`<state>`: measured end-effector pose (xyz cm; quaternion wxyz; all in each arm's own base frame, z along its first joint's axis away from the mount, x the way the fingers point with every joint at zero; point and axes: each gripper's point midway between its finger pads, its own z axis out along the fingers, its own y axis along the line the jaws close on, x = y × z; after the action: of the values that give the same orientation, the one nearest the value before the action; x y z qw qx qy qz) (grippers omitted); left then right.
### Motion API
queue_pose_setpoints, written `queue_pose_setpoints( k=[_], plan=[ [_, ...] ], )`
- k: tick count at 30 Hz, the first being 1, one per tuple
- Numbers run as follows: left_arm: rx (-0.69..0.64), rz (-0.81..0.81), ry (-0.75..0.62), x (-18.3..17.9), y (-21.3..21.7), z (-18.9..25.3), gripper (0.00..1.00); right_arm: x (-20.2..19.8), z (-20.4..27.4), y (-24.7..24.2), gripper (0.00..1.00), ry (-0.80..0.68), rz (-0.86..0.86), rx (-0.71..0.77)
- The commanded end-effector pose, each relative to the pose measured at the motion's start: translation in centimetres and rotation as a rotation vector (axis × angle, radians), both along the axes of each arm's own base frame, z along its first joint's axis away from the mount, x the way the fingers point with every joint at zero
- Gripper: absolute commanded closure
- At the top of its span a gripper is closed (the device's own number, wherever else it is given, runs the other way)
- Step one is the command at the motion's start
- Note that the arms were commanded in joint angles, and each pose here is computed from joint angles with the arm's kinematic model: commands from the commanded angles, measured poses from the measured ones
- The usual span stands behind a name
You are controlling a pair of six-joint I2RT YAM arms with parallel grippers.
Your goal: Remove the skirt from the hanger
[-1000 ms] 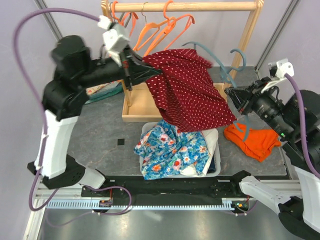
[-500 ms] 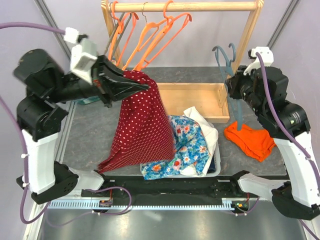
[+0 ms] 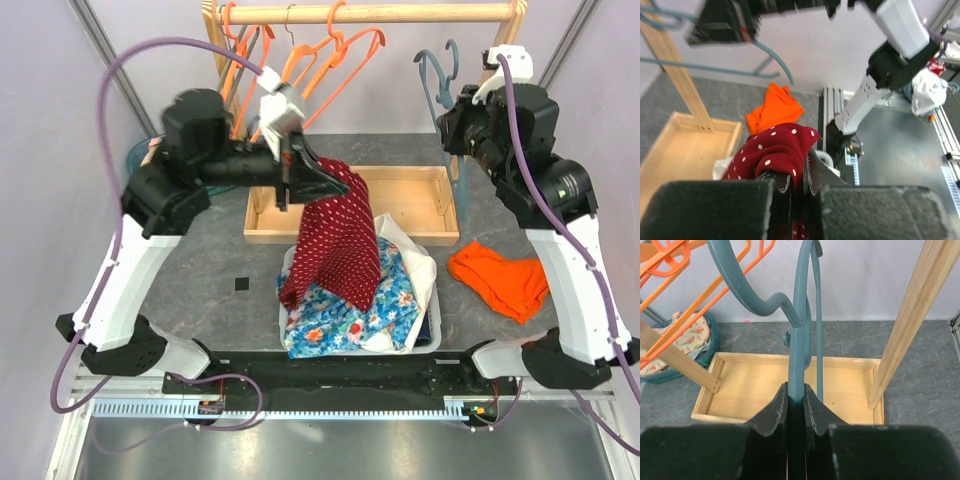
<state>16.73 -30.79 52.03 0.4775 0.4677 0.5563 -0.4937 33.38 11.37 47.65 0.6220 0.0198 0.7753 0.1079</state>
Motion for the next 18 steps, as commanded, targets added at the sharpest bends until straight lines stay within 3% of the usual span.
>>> queue_pose_setpoints(
  k=[1,5,8,18],
  plan=[
    [0.145,-0.001,-0.081,0.3,-2.3,-5.8,0.98,2.0,2.8,0.1,1.00,-0.080,-0.012,0.023],
    [0.453,0.073,-0.295,1.1,-3.9,-14.8,0.98,4.1,3.6,0.0,1.00,-0.095,-0.010,0.050],
    [0.651,0.044,-0.307,1.1,-3.2,-22.7,0.98,5.3,4.6,0.0,1.00,-0.125,0.003,0.088],
    [1.008,0.029,-0.384,1.9,2.1,-37.1,0.98,9.3,4.6,0.2,1.00,-0.132,0.055,0.179]
  ],
)
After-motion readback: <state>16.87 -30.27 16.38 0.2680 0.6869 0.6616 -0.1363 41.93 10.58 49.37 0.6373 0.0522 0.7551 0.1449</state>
